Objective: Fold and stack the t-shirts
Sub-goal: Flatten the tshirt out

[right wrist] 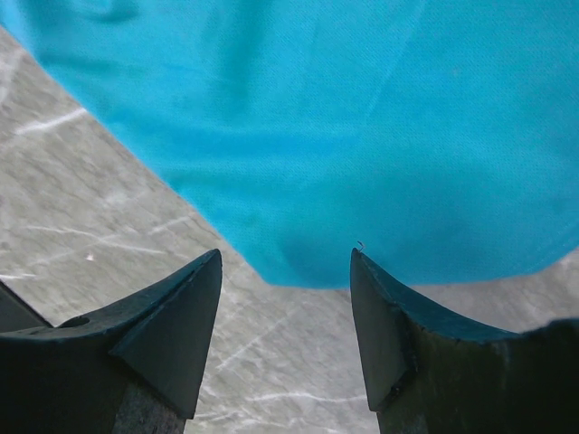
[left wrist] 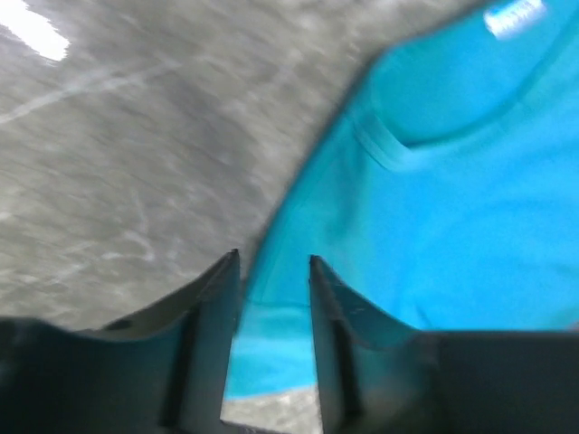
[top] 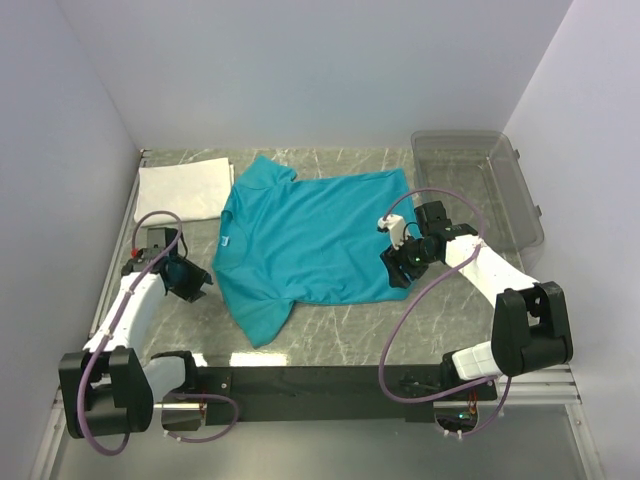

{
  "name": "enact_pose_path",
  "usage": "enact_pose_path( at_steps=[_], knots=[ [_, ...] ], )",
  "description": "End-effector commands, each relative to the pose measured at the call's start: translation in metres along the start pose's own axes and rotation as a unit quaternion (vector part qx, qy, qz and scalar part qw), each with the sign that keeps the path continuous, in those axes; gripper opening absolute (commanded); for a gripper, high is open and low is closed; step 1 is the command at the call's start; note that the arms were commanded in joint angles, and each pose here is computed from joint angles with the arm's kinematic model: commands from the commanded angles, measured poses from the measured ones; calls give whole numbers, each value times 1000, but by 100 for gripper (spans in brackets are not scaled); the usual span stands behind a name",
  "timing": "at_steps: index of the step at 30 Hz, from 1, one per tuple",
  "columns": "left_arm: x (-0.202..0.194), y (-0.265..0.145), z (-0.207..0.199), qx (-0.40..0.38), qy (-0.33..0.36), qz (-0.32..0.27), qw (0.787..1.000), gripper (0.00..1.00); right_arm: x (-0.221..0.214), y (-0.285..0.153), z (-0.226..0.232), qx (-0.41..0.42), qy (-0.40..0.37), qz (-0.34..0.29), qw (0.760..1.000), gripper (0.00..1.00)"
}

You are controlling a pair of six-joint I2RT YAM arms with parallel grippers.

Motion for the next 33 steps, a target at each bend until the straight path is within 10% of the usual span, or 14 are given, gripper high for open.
enact_pose_path(
  at_steps=[1,12,19,33],
  knots=[
    [2,-20,-13,-63,45,20,997,43,-10,-2,-4,-19,-7,29,999,66],
    [-45,-2,29,-53,18,160,985,54,-43,-15,5,15,3,84,996,66],
    [-37,-6,19,-65,24,132,989,58,-33,12,-11,-12,57,106,993,61],
    [-29,-20,8,-112,42,87,989,59,21,15,-12,-19,10,69,997,6]
  ],
)
Point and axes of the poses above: each gripper's point midway between its finger pads, its own y axis out along the fingers, its own z axis along the line the jaws close on, x = y × z, the point moved 10 cm from there along -y, back along the fingers, and after that the axes turned 3 degrees about -y, right-handed, at the moved point
